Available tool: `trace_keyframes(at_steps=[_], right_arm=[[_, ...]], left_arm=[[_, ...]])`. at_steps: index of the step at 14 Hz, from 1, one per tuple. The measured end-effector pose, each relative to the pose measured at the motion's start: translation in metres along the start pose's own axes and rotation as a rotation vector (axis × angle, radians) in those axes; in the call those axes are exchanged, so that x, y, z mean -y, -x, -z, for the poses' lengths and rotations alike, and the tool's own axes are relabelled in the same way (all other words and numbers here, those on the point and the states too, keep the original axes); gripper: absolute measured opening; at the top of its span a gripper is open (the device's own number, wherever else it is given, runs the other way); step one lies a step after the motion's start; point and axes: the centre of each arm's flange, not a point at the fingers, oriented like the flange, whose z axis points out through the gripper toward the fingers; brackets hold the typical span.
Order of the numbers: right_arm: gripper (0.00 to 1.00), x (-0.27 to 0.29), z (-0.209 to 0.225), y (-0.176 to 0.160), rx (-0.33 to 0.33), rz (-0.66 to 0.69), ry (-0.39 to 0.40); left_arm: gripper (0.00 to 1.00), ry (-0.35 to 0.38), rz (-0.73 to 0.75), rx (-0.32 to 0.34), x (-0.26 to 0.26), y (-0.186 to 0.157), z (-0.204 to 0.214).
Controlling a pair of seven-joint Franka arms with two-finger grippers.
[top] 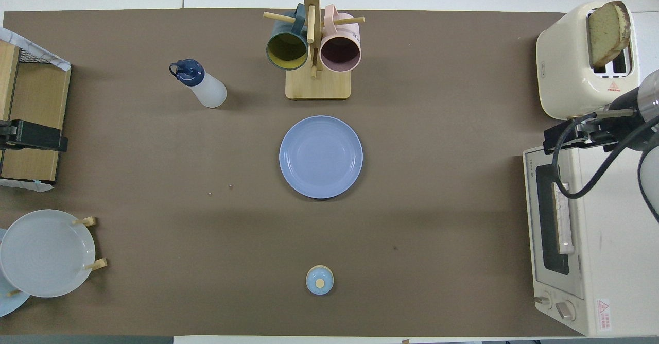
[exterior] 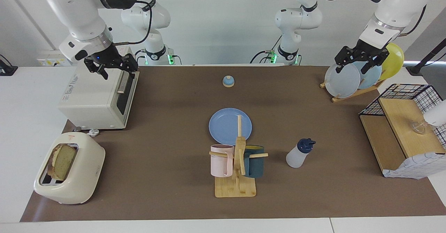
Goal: Put bread on plate and add seasoning
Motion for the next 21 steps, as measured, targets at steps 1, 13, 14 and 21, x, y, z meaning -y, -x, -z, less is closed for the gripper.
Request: trace_keyframes(at_steps=[1, 13, 14, 21], right_arm=[[1.0, 0.0, 0.0, 0.0, -0.002, 0.0, 0.0], [1.0, -0.073, -0.033, -0.035, -0.361, 0.065, 0.096], [1.0, -0.084, -0.033, -0.036, -0.384, 0.067, 0.118], [0.93, -0.142, -0.083, -0.074, -0.476, 0.038, 0.204]], left_arm=[[1.0, 0.0, 0.0, 0.001, 0.0, 0.0, -0.002], [1.0, -0.009, -0.07, -0.224, -0.037, -0.002, -0.069], [1.0, -0.009, -0.074, -0.238, -0.039, 0.0, -0.079], [1.0, 0.024, -0.055, -0.434, -0.083, 0.015, -0.166]])
